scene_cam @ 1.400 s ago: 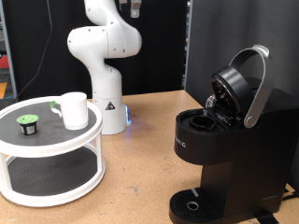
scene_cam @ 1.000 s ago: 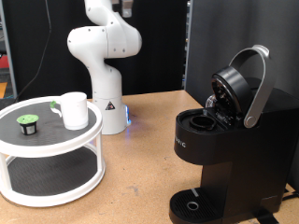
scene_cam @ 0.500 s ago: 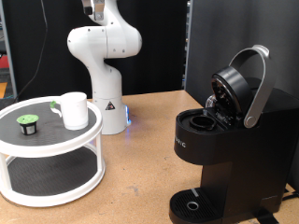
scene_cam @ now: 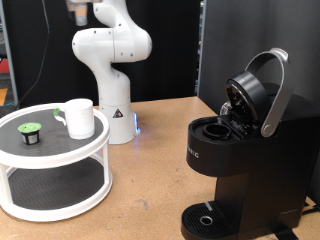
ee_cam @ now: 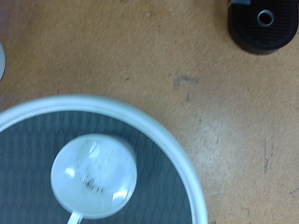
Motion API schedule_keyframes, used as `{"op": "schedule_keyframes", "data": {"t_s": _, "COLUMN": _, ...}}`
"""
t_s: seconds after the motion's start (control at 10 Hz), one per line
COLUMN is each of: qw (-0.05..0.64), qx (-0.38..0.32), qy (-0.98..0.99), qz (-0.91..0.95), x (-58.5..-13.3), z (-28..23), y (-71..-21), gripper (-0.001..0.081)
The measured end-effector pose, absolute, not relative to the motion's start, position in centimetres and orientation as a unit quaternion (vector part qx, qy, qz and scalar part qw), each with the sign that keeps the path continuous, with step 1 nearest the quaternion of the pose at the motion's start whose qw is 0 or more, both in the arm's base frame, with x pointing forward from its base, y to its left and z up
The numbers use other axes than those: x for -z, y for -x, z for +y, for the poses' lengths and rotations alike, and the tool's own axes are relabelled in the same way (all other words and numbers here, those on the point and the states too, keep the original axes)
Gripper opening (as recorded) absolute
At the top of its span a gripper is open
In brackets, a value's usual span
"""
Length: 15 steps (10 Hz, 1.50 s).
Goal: Make a cup of coffee with the keurig machine
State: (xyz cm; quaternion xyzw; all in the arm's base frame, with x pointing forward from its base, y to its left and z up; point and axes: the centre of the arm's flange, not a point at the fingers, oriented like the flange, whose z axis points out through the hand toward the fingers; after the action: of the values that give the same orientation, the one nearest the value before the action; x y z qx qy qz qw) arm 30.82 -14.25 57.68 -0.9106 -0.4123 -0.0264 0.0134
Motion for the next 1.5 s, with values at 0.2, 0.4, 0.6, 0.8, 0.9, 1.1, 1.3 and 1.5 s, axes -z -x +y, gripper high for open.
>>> {"op": "schedule_keyframes", "data": {"t_s": 0.2, "qw": 0.013, "qx": 0.022, "qy": 0.903, "qz": -0.428, "x": -57.3, "z": -17.5, "y": -30.1, "gripper": 0.0803}}
{"op": "schedule_keyframes", "data": {"t_s": 0.4, "qw": 0.016, "qx": 0.022, "qy": 0.902, "qz": -0.431, "x": -57.2, "z": -18.2, "y": -30.2, "gripper": 0.0803}}
{"op": "schedule_keyframes", "data": {"t_s": 0.6, "qw": 0.015, "qx": 0.023, "qy": 0.901, "qz": -0.433, "x": -57.0, "z": -18.4, "y": -30.3, "gripper": 0.0803}}
{"op": "schedule_keyframes", "data": {"t_s": 0.8, "qw": 0.017, "qx": 0.023, "qy": 0.898, "qz": -0.44, "x": -56.8, "z": -20.1, "y": -30.0, "gripper": 0.0803}}
{"op": "schedule_keyframes", "data": {"t_s": 0.9, "qw": 0.016, "qx": 0.016, "qy": 0.895, "qz": -0.445, "x": -56.9, "z": -21.5, "y": -29.9, "gripper": 0.0803}}
{"op": "schedule_keyframes", "data": {"t_s": 1.1, "qw": 0.016, "qx": 0.011, "qy": 0.893, "qz": -0.449, "x": -57.1, "z": -24.4, "y": -29.8, "gripper": 0.0803}}
{"op": "schedule_keyframes", "data": {"t_s": 1.3, "qw": 0.02, "qx": 0.007, "qy": 0.902, "qz": -0.432, "x": -57.1, "z": -26.0, "y": -30.0, "gripper": 0.0803}}
{"op": "schedule_keyframes", "data": {"t_s": 1.5, "qw": 0.021, "qx": 0.002, "qy": 0.907, "qz": -0.42, "x": -57.0, "z": -26.5, "y": -30.2, "gripper": 0.0803}}
